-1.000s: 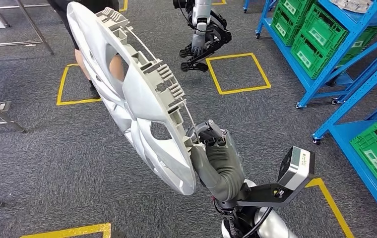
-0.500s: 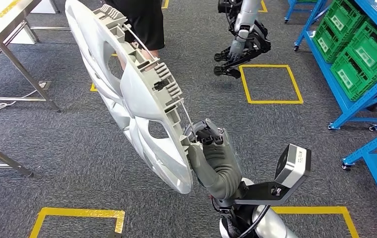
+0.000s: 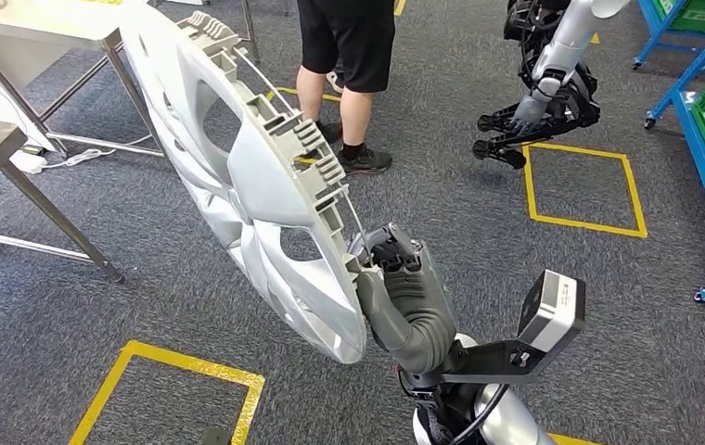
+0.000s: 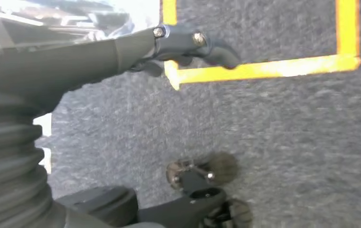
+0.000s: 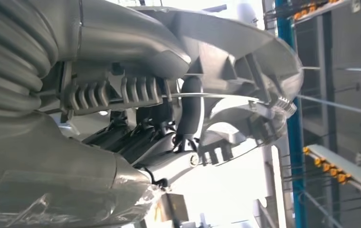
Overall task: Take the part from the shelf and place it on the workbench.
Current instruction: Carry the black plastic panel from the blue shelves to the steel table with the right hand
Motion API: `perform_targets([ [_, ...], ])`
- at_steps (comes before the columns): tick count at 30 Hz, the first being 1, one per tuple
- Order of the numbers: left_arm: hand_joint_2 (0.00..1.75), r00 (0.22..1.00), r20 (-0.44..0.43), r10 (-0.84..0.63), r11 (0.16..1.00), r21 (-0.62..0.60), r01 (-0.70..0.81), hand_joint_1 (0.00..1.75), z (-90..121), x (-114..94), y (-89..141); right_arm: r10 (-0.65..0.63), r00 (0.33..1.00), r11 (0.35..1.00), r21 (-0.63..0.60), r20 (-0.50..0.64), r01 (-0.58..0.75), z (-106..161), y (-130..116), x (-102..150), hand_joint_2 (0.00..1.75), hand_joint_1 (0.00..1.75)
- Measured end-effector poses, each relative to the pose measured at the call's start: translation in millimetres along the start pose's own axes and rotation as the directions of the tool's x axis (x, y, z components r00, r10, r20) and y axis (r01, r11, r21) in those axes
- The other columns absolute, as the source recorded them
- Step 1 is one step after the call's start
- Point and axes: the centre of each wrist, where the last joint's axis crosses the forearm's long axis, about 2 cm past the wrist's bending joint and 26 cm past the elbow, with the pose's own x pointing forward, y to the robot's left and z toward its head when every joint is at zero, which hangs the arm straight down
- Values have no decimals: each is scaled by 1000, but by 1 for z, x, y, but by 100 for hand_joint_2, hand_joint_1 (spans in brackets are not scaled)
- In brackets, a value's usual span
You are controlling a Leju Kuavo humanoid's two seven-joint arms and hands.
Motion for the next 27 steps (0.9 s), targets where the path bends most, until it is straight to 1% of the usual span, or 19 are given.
perform_targets([
  [19,175,1000,-1,-4,1000,15,4,0,-3,2,7,-14,1000,1000,-9,-5,14,-1,-1,-5,175,175],
  [27,175,1000,-1,1,1000,13,-1,0,-3,2,6,-21,1000,1000,-11,-18,21,0,-3,-7,175,175],
])
